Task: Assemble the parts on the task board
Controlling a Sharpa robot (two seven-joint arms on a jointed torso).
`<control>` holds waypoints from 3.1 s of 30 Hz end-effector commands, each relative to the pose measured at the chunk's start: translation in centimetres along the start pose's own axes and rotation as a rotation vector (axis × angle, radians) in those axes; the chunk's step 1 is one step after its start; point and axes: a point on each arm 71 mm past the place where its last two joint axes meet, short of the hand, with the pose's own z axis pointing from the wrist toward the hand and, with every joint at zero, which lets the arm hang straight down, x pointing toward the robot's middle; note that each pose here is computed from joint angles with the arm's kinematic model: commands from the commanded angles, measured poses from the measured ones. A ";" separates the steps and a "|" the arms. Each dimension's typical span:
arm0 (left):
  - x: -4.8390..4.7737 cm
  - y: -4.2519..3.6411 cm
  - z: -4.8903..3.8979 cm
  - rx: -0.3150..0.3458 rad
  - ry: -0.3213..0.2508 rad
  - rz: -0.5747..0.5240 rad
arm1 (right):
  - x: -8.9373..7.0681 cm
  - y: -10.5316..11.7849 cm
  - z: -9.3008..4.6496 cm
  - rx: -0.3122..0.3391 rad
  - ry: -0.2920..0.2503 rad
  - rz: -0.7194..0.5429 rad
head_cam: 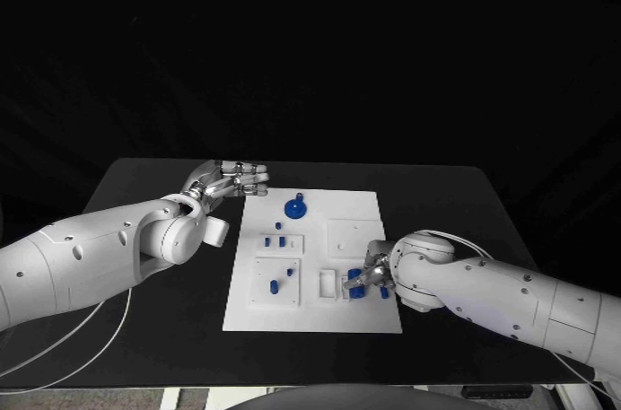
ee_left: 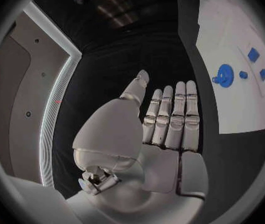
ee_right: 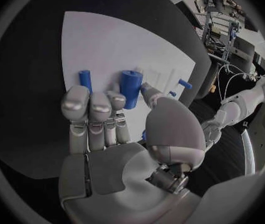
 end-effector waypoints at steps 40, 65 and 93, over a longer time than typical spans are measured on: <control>0.04 0.00 -0.13 0.004 0.025 -0.019 | -0.4 -0.7 -1.8 -0.015 0.025 0.388; 0.20 0.04 -0.04 0.008 0.033 -0.026 | 0.8 2.7 -1.2 -0.062 0.083 0.317; 0.31 0.06 -0.02 0.005 0.042 -0.032 | 1.5 3.6 -0.4 -0.078 0.090 0.234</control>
